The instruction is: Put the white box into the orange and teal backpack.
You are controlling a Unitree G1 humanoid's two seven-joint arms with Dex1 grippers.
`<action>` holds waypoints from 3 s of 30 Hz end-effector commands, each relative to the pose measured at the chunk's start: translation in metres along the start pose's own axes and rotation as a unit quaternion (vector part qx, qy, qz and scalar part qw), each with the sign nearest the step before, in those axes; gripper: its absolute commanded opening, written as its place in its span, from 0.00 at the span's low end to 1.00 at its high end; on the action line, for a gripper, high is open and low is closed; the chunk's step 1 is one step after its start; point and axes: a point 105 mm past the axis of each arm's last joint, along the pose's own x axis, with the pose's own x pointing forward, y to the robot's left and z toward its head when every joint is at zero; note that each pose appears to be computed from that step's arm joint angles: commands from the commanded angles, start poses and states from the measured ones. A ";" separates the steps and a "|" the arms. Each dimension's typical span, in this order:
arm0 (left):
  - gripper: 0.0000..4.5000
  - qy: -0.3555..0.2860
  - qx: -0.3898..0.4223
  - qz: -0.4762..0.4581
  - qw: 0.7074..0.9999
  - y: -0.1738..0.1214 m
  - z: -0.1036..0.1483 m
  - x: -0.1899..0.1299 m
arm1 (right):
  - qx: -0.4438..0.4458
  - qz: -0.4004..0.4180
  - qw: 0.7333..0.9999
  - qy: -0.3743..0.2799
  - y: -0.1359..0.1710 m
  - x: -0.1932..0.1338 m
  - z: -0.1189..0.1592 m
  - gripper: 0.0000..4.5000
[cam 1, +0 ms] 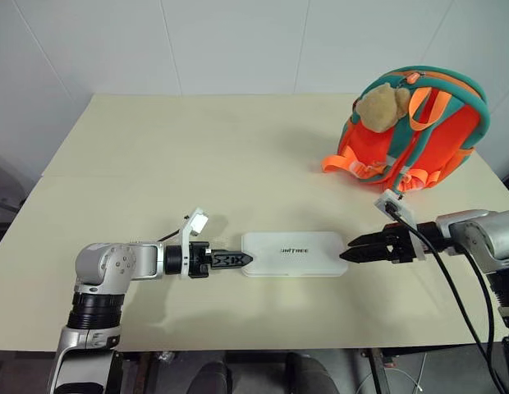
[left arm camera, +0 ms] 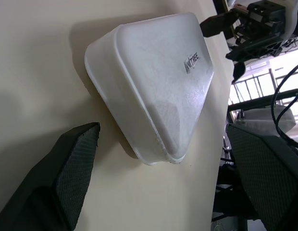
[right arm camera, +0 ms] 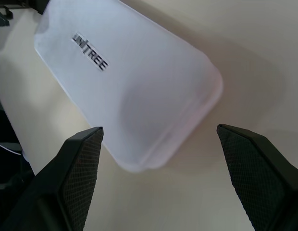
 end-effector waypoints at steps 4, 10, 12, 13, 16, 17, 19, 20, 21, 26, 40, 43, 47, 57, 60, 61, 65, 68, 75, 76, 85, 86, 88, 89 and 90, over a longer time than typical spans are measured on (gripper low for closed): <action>1.00 0.034 -0.021 -0.007 0.999 0.000 -0.013 0.017 | -0.015 0.017 1.000 -0.002 0.007 0.013 0.007 1.00; 1.00 0.032 -0.024 -0.017 0.999 -0.003 -0.011 0.024 | -0.019 0.026 0.999 -0.006 0.009 0.020 0.008 1.00; 1.00 0.031 -0.025 -0.021 0.999 -0.004 -0.010 0.028 | -0.022 0.028 0.999 -0.008 0.010 0.021 0.009 1.00; 1.00 0.031 -0.027 -0.026 0.999 -0.006 -0.010 0.030 | -0.025 0.031 0.999 -0.009 0.011 0.023 0.010 1.00; 1.00 0.034 -0.033 -0.039 0.998 -0.010 -0.011 0.037 | -0.035 0.037 0.999 -0.012 0.013 0.026 0.012 1.00; 1.00 0.035 -0.034 -0.041 0.998 -0.011 -0.011 0.038 | -0.038 0.038 0.998 -0.013 0.013 0.027 0.012 1.00; 1.00 0.038 -0.039 -0.042 0.998 -0.010 -0.013 0.040 | -0.044 0.039 0.998 -0.011 0.013 0.028 0.010 1.00; 1.00 0.038 -0.043 -0.042 0.997 -0.009 -0.013 0.041 | -0.049 0.039 0.998 -0.009 0.012 0.028 0.009 1.00; 1.00 0.038 -0.048 -0.044 0.997 -0.009 -0.013 0.041 | -0.051 0.038 0.998 -0.007 0.012 0.028 0.008 1.00; 1.00 0.029 -0.070 -0.053 0.996 -0.007 -0.008 0.042 | -0.059 0.042 0.997 0.000 0.011 0.028 0.001 1.00; 0.28 0.011 -0.071 -0.046 0.996 -0.008 0.007 0.009 | -0.084 0.034 0.996 -0.019 0.013 0.012 -0.014 1.00; 0.28 0.004 -0.049 -0.050 0.998 -0.013 0.010 0.001 | -0.088 0.009 0.995 -0.052 0.010 -0.001 -0.010 1.00; 0.28 -0.053 0.003 -0.090 0.995 -0.028 0.027 -0.015 | -0.100 -0.075 0.984 -0.126 -0.013 -0.039 0.003 1.00; 0.28 -0.095 0.155 -0.096 0.979 -0.031 0.034 -0.039 | -0.167 -0.254 0.922 -0.241 -0.059 -0.109 0.050 1.00; 0.28 -0.107 0.162 -0.107 0.975 -0.036 0.037 -0.040 | -0.183 -0.307 0.891 -0.281 -0.073 -0.125 0.072 1.00; 0.28 -0.105 0.164 -0.109 0.975 -0.037 0.036 -0.040 | -0.183 -0.324 0.881 -0.293 -0.078 -0.130 0.079 1.00; 0.28 -0.097 0.170 -0.110 0.975 -0.038 0.029 -0.040 | -0.190 -0.358 0.859 -0.313 -0.089 -0.137 0.100 1.00; 0.28 -0.100 0.168 -0.110 0.974 -0.039 0.028 -0.043 | -0.196 -0.359 0.853 -0.325 -0.090 -0.133 0.115 1.00; 0.28 -0.111 0.160 -0.126 0.973 -0.045 0.024 -0.044 | -0.127 -0.261 0.873 -0.392 -0.080 -0.101 0.142 1.00; 0.28 -0.111 0.159 -0.126 0.973 -0.045 0.023 -0.044 | -0.119 -0.249 0.876 -0.396 -0.079 -0.096 0.144 1.00; 0.28 -0.120 0.165 -0.111 0.973 -0.043 0.023 -0.048 | -0.109 -0.268 0.876 -0.387 -0.088 -0.077 0.141 0.56; 0.28 -0.121 0.167 -0.110 0.972 -0.043 0.024 -0.049 | -0.111 -0.266 0.876 -0.386 -0.087 -0.077 0.141 0.48; 0.28 -0.120 0.172 -0.106 0.972 -0.042 0.025 -0.054 | -0.114 -0.242 0.882 -0.388 -0.083 -0.073 0.142 0.33; 0.28 -0.120 0.174 -0.105 0.972 -0.042 0.026 -0.055 | -0.113 -0.226 0.886 -0.390 -0.080 -0.071 0.142 0.25; 0.28 -0.119 0.176 -0.101 0.972 -0.041 0.027 -0.058 | -0.123 -0.194 0.892 -0.390 -0.072 -0.067 0.144 0.18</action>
